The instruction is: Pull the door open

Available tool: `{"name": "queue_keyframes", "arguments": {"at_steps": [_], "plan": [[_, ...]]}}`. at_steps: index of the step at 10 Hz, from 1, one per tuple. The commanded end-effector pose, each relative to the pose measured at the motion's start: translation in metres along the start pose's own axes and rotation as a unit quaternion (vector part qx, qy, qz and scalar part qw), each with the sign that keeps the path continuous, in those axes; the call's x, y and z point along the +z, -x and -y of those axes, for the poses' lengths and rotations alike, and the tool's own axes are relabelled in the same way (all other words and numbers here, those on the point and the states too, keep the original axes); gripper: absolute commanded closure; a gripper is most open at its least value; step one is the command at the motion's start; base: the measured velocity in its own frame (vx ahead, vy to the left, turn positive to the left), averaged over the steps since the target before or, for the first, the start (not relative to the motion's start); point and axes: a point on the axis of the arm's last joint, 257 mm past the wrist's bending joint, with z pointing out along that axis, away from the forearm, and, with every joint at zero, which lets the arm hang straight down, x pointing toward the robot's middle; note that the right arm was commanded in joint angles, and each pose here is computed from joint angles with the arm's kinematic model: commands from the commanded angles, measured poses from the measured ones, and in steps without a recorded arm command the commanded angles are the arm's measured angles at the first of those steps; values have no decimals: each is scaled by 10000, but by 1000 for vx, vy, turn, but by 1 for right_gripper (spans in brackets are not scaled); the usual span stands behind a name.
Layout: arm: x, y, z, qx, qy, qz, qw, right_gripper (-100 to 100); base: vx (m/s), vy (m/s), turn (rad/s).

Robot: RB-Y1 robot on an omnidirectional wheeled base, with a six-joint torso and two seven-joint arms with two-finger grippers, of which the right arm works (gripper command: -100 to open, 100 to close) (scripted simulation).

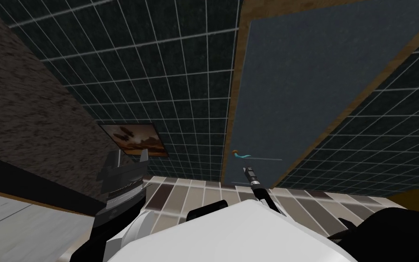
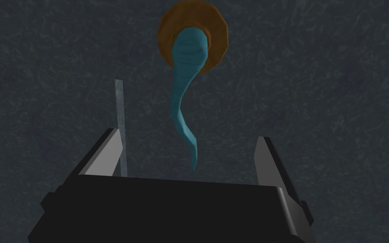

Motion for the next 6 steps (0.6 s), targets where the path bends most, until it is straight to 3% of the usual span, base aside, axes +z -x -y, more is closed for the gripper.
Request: {"name": "queue_keyframes", "arguments": {"at_steps": [1,5,6], "plan": [[13,149,32,5,-31,110,9999,-100,216,-12,148],[45,499,68,7,-70,356,9993,-100,189,-37,119],[30,445,73,1,-69,315,9995,-100,73,-9,29]]}}
